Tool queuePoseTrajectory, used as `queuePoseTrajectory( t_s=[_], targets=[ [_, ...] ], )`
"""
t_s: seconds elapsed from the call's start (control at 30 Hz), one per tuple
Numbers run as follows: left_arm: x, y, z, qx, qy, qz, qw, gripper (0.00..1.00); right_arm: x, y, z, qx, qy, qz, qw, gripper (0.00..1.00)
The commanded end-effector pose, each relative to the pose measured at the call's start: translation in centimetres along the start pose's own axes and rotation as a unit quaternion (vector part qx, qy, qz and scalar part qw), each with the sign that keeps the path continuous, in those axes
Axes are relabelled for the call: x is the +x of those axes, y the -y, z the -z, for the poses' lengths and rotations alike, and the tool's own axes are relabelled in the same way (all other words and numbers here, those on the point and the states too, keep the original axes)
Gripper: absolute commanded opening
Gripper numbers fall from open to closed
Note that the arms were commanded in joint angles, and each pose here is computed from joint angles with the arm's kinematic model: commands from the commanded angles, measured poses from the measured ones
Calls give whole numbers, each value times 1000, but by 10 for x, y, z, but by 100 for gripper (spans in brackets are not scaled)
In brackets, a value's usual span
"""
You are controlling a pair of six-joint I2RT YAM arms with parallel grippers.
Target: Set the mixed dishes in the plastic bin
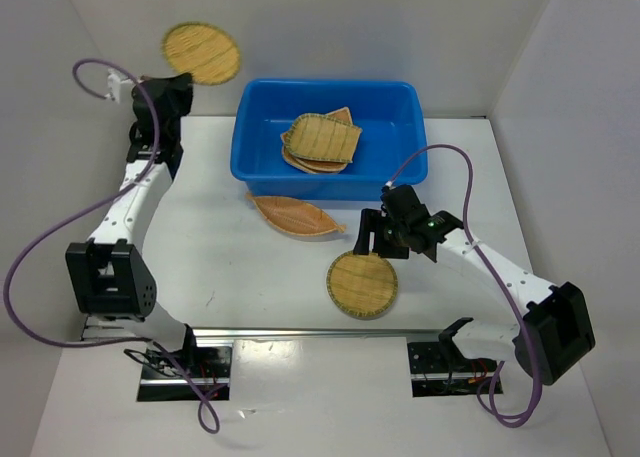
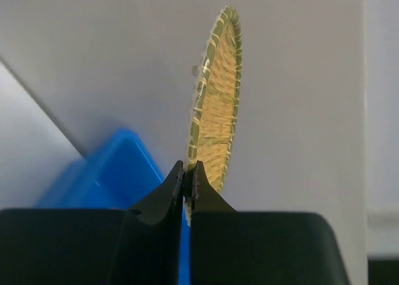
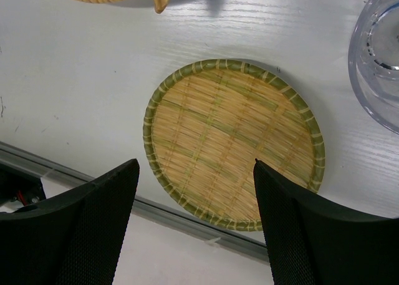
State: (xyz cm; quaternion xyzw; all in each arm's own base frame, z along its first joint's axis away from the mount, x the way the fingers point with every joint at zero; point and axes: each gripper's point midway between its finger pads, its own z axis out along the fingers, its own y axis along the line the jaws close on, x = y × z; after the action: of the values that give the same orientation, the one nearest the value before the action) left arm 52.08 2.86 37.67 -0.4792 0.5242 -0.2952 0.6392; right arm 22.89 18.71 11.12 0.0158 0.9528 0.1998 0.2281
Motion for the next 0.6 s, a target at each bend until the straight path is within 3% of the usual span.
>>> queuePoseTrajectory(
  t_s=[0.0, 0.03, 0.07, 0.1, 0.13, 0.17, 0.2, 0.37, 0.57],
  targets=[
    [91, 46, 8, 93, -167, -19, 981, 0, -10, -12, 10, -22, 20, 15, 999, 79],
    [111, 50, 10, 104, -201, -28, 974, 0, -10, -12, 10, -22, 20, 15, 999, 79],
    [156, 30, 6, 81, -260, -41, 961, 0, -11, -14, 13, -25, 25, 15, 999, 79],
    [185, 32, 15, 101, -321, -58, 940, 0, -11, -14, 13, -25, 25, 15, 999, 79],
    [193, 61, 15, 130, -338, -64, 930, 0, -12, -15, 15, -28, 29, 16, 999, 79],
    [233, 33, 16, 96, -384, -76, 915, 0, -14, -16, 15, -31, 33, 16, 999, 79],
    [246, 29, 18, 93, -400, -83, 908, 0, -15, -15, 15, -27, 35, 16, 999, 79],
    [282, -20, 9, 33, -398, -117, 909, 0, -16, -16, 17, -30, 39, 16, 999, 79],
    [314, -78, 8, -26, -429, -127, 894, 0, -18, -15, 19, -29, 46, 16, 998, 79]
  ],
)
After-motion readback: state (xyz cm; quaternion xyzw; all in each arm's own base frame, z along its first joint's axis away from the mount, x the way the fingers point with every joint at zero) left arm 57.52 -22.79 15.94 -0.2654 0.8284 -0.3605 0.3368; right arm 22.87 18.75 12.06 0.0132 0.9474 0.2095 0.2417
